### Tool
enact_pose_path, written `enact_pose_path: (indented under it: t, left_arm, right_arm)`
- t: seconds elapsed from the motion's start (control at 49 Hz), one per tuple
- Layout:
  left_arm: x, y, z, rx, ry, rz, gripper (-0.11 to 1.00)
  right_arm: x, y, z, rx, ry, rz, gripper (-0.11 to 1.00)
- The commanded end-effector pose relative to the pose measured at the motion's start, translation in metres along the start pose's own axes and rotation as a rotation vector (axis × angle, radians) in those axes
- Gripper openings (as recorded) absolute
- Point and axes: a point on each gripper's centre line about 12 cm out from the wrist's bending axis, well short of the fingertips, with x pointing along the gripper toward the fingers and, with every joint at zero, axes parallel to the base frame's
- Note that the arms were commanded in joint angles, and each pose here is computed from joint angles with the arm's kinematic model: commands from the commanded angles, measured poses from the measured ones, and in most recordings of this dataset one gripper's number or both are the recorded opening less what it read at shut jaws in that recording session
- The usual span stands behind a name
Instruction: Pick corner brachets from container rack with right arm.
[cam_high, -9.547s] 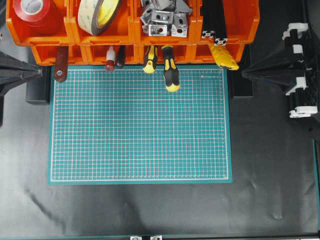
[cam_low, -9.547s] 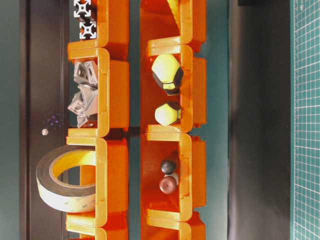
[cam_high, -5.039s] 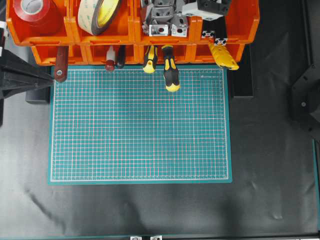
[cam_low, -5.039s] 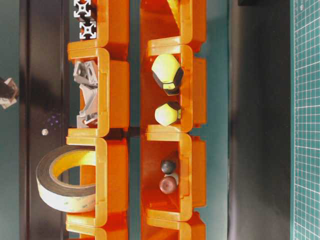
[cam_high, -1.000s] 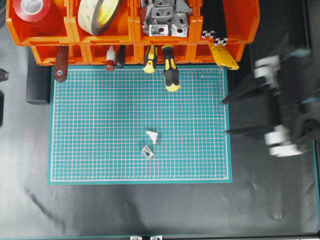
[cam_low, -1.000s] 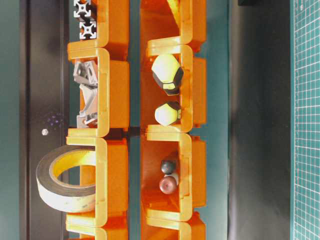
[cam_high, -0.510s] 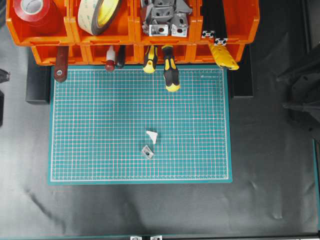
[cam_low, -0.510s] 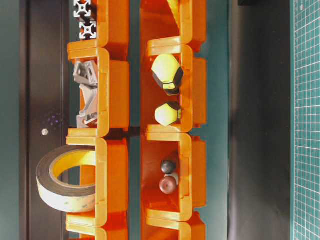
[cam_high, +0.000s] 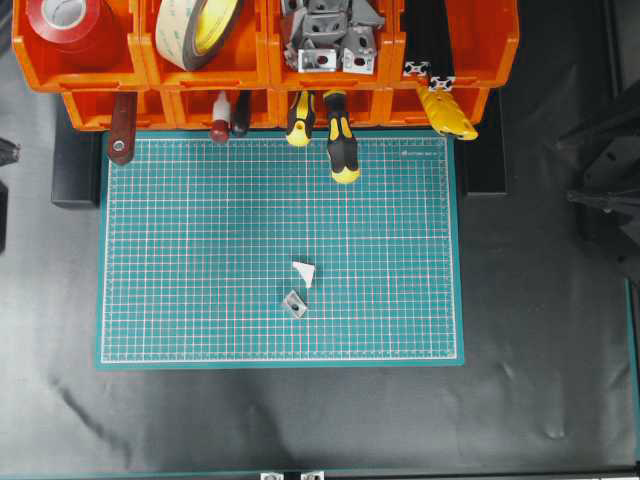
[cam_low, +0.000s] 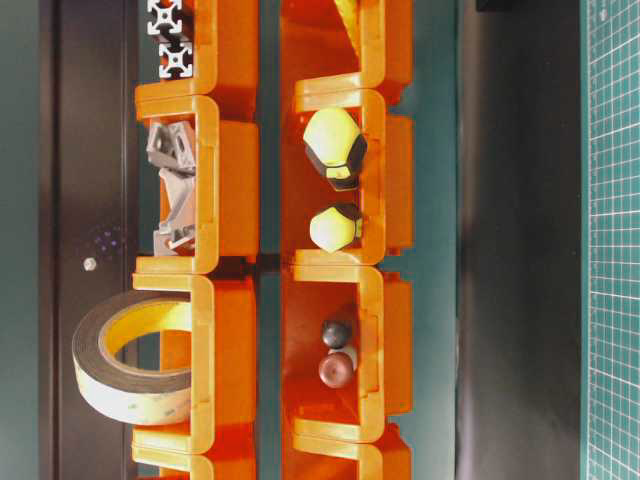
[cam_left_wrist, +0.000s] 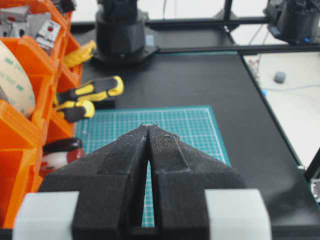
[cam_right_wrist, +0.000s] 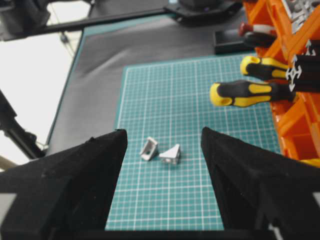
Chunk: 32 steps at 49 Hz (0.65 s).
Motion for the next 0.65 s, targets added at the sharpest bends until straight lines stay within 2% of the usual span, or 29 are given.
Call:
enact_pose_path:
  t: [0.0,0.326,0.49,0.632]
  left_arm:
    - [0.0,0.0,0.004,0.001,-0.009,0.0,0.0]
    - [0.001,0.0,0.003,0.0,-0.008,0.0,0.0]
    - [0.001,0.0,0.002,0.0,-0.006,-0.002,0.0]
    - [0.002,0.0,0.001,0.002,-0.014,-0.001,0.0]
  right_arm:
    - [-0.001,-0.001,0.005,0.001,-0.018,-0.007,0.6]
    - [-0.004,-0.009,0.008,-0.01,-0.039,-0.056,0.6]
    - [-0.004,-0.012,0.006,-0.048,-0.027,-0.083,0.6]
    - [-0.01,-0.016,0.012,-0.103,-0.067,-0.112,0.6]
